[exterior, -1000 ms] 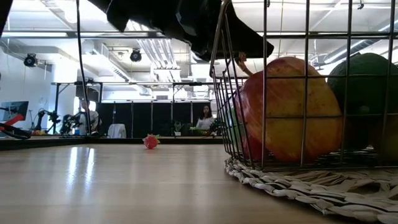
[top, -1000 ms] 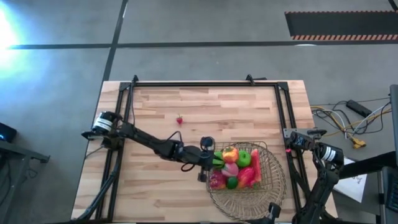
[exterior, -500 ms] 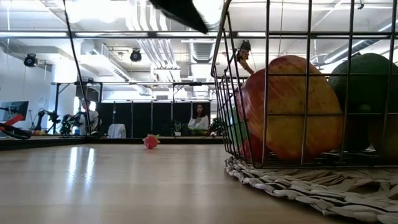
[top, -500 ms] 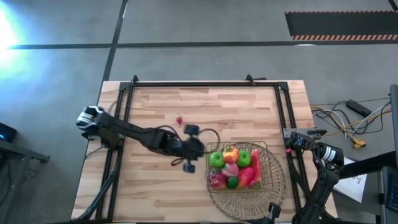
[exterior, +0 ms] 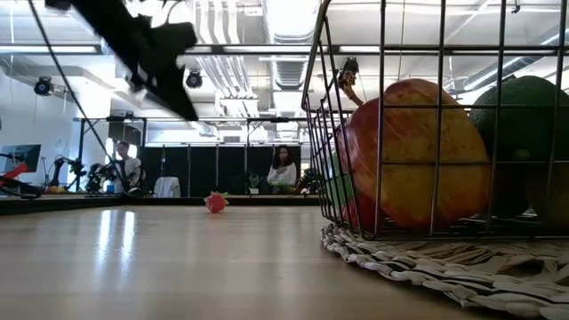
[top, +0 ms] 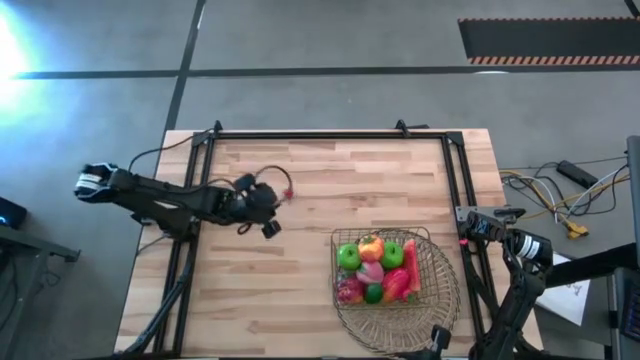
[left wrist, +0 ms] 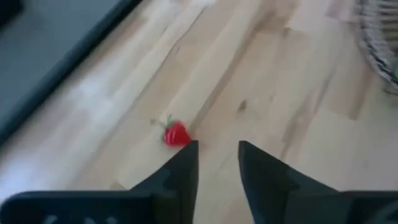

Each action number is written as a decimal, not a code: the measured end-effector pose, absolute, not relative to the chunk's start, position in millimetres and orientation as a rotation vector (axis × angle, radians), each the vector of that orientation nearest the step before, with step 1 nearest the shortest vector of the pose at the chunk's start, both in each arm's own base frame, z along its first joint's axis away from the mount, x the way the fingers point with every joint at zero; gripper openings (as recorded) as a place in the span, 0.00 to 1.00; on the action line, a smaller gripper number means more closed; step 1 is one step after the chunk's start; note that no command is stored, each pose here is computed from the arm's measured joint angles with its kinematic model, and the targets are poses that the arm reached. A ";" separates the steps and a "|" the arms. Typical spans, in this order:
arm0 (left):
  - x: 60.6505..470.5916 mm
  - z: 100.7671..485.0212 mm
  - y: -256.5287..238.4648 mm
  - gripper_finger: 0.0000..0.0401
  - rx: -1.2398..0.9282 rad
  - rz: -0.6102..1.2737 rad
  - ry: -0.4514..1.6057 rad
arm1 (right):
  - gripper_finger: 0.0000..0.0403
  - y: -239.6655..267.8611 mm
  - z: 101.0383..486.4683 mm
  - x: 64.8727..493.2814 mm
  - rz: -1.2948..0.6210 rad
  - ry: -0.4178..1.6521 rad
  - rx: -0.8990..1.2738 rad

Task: Build produce basket
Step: Put the strawberry into the wire basket

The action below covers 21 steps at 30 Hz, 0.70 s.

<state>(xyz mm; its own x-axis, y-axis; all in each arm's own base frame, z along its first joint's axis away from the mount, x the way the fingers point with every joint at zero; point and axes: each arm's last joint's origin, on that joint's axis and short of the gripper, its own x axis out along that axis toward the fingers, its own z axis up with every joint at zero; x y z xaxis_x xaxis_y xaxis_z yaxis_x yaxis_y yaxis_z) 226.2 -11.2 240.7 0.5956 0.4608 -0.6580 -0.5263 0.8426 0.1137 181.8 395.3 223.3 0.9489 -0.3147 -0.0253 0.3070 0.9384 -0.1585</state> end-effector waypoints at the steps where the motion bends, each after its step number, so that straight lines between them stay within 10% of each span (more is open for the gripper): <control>1: 222.5 231.8 -5.1 0.26 -0.139 0.585 0.724 | 0.11 395.1 223.3 182.1 -0.319 0.050 -0.154; 12: 215.3 174.2 54.9 0.60 -0.421 0.788 0.427 | 0.11 389.0 223.3 194.7 -0.349 0.062 -0.200; 21: 239.3 141.0 81.8 0.59 -0.572 0.809 0.472 | 0.11 387.2 223.3 198.3 -0.357 0.070 -0.242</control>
